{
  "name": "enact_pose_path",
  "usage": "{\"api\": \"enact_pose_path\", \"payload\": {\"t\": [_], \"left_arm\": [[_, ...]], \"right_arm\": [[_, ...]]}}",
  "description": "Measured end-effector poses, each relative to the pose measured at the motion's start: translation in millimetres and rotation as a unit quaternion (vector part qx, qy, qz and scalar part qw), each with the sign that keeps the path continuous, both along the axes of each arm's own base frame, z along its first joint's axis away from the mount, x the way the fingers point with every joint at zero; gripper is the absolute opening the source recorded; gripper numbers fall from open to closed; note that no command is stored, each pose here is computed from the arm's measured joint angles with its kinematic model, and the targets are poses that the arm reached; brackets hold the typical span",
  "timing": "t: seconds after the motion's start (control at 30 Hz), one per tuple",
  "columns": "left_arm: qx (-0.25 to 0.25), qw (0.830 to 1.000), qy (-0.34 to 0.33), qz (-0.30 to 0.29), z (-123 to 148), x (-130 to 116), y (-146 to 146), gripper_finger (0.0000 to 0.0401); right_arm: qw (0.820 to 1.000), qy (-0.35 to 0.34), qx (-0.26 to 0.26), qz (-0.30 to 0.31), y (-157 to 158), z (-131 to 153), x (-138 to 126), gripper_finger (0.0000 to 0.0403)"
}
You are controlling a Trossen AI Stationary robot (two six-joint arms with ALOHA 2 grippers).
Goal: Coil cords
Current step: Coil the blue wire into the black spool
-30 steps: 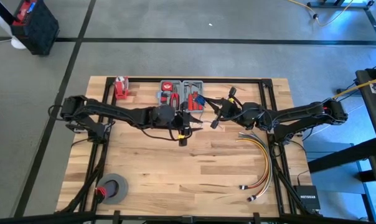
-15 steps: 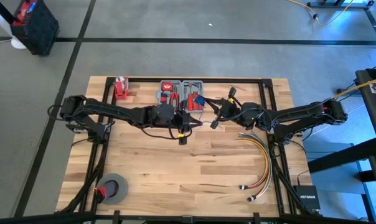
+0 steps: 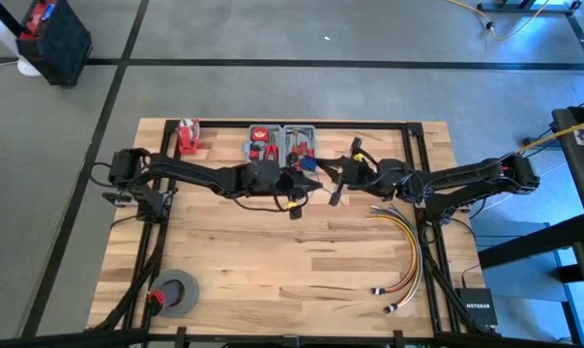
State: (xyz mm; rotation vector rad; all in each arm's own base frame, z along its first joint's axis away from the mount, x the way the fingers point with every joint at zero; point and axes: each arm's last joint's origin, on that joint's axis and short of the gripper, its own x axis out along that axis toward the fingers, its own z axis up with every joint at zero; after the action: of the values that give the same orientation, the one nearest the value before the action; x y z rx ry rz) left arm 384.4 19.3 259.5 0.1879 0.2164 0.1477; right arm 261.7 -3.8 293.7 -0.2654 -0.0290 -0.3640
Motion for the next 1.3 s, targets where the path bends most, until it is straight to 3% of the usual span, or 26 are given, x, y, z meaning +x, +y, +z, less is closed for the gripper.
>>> {"api": "enact_pose_path", "payload": {"t": [0.23,0.37,0.53,0.87,1.07,1.3], "left_arm": [[0.028,0.995,0.076,0.062,-6,-9,17,0.0002],[0.035,0.993,0.095,0.063,-7,-12,18,0.0001],[0.032,0.995,0.074,0.062,-4,-10,14,0.0002],[0.024,0.996,-0.083,0.014,21,-2,-6,0.0001],[0.030,0.995,-0.071,0.066,16,-1,9,0.0002],[0.038,0.996,-0.007,0.077,-2,1,19,0.0003]], "right_arm": [[1.000,0.004,-0.006,0.007,8,5,-8,0.0005],[1.000,0.003,-0.017,0.013,18,10,-14,0.0005],[1.000,0.000,-0.018,0.007,20,13,-18,0.0005],[1.000,-0.018,-0.021,0.015,19,7,-3,0.0005],[0.999,-0.022,-0.020,0.026,19,10,-2,0.0005],[0.999,-0.019,-0.022,0.018,18,12,-5,0.0005]]}}
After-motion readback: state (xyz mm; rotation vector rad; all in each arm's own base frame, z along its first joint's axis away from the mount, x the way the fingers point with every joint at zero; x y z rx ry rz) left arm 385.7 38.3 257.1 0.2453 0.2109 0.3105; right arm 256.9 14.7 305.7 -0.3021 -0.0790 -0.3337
